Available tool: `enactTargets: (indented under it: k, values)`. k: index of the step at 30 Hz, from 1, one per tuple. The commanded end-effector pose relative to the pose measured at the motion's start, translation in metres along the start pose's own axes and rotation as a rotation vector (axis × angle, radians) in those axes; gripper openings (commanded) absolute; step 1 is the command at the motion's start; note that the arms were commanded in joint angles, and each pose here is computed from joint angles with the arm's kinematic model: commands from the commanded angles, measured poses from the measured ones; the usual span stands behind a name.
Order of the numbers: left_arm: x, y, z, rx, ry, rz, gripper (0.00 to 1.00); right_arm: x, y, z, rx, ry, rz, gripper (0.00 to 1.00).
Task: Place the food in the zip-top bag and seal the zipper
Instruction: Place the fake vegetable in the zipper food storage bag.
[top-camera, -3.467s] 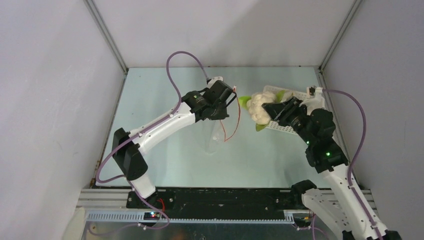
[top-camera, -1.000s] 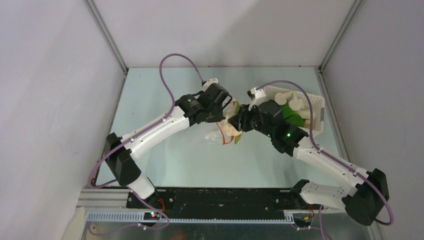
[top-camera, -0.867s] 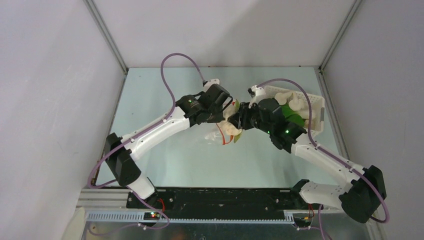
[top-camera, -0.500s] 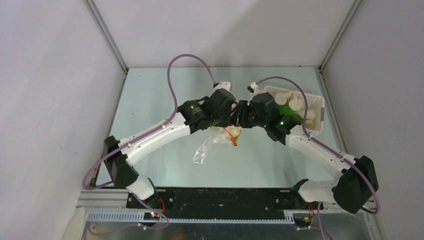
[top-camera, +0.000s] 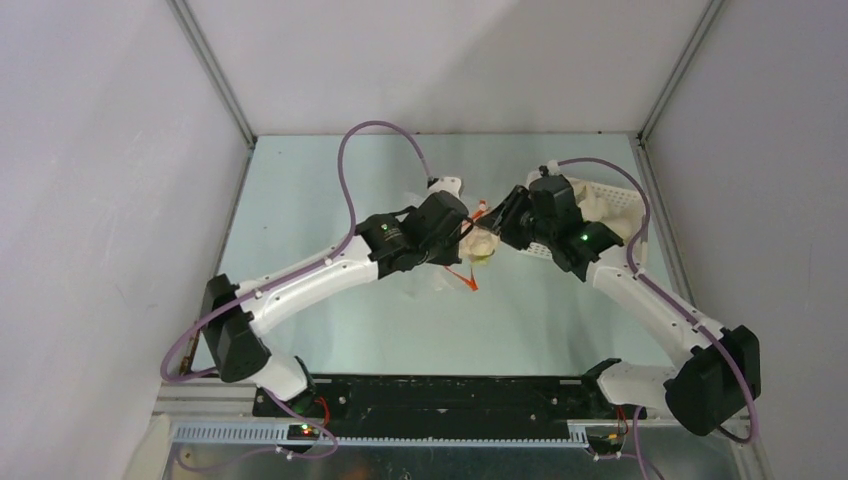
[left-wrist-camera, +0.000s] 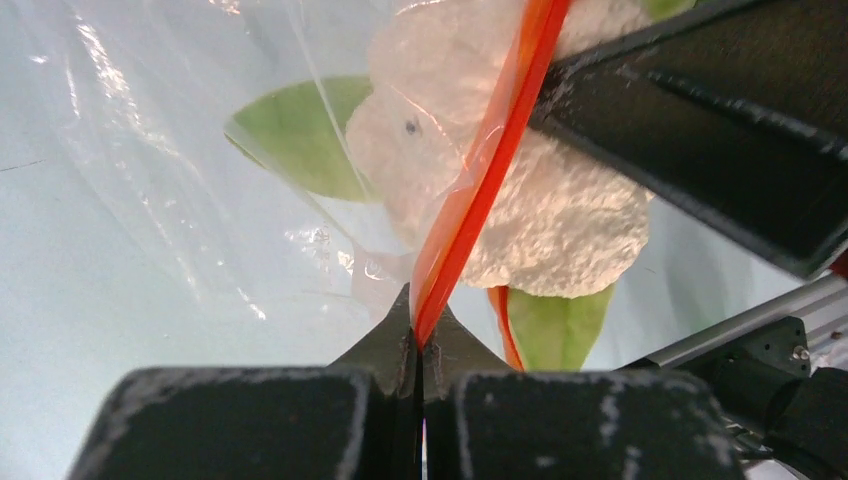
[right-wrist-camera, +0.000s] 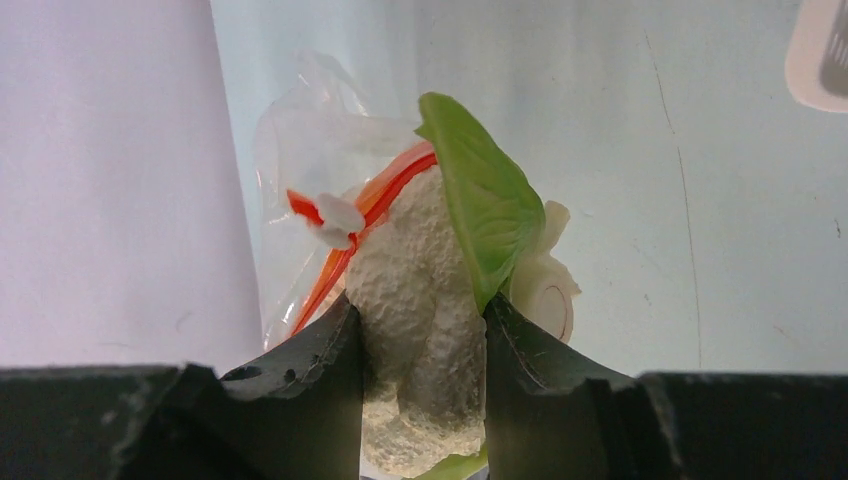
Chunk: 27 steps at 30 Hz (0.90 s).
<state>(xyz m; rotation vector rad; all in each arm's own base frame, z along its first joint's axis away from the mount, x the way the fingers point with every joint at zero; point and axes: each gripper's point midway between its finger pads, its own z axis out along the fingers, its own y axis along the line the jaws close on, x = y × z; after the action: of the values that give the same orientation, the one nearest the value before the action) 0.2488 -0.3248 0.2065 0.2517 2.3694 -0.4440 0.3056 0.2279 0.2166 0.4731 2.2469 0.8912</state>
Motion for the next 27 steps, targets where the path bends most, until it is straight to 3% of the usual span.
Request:
enactTargets:
  k: [1, 4, 7, 12, 16, 23, 27]
  values:
    - [-0.007, -0.01, -0.026, 0.082, -0.033, 0.02, 0.0, -0.046, 0.016, -0.017, -0.003, -0.146, 0.094, 0.0]
    - [-0.006, -0.015, -0.029, 0.123, -0.028, 0.04, 0.0, -0.05, 0.016, -0.019, 0.002, -0.184, 0.046, 0.0]
    - [-0.014, -0.039, -0.041, 0.268, -0.057, 0.047, 0.0, -0.051, 0.03, -0.019, -0.048, -0.249, -0.078, 0.0]
    - [-0.034, -0.037, -0.049, 0.287, -0.088, -0.003, 0.0, -0.02, 0.053, -0.019, -0.127, -0.238, -0.332, 0.0]
    - [-0.043, -0.034, -0.048, 0.317, -0.101, -0.064, 0.0, 0.001, 0.059, -0.025, -0.234, -0.223, -0.411, 0.0]
    - [-0.049, -0.031, -0.056, 0.341, -0.118, -0.082, 0.0, 0.051, 0.059, -0.025, -0.432, -0.061, -0.707, 0.0]
    - [-0.048, -0.024, -0.056, 0.323, -0.121, -0.084, 0.0, 0.094, 0.061, -0.037, -0.63, 0.114, -0.903, 0.0]
